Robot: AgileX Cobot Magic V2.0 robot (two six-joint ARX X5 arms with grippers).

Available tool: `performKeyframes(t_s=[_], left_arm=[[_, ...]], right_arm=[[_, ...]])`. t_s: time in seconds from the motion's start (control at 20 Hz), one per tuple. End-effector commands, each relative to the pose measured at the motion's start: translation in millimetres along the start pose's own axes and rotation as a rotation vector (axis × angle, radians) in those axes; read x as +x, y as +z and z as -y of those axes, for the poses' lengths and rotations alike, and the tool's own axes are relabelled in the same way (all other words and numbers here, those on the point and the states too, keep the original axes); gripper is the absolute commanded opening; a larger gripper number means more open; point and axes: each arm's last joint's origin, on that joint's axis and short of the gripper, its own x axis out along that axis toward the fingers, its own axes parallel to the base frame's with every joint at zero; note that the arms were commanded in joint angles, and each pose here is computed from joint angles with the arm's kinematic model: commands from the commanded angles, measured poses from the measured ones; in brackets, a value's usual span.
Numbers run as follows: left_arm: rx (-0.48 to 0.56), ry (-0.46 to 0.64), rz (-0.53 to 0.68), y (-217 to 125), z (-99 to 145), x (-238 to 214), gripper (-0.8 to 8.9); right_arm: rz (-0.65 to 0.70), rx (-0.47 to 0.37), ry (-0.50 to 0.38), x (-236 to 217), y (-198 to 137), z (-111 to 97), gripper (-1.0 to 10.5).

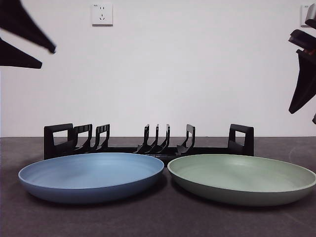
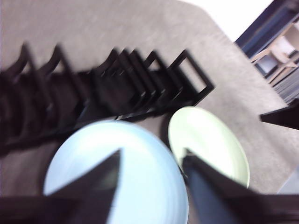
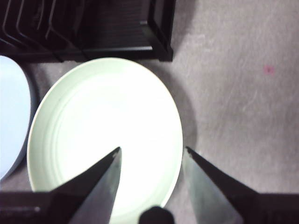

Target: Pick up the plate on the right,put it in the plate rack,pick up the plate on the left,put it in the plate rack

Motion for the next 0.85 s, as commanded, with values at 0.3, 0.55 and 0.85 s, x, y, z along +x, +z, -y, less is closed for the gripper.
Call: performKeyframes(t_s=[0.3,0.55,0.85], left_arm=[[0.225,-0.004,-0.004,20,46,15,3.16],[0.315,-0.009,-0.04,16,69,26,3.16],[0.335,-0.037,-0.102,7,77,41,3.16]], right_arm=[[-0.123,0.023,-0.037,43,0,15,2.2],[-0.193,0.047,-0.037,68,-4,24,2.2],[-0.267,0.072,-0.042,87,-12,31,0.7]])
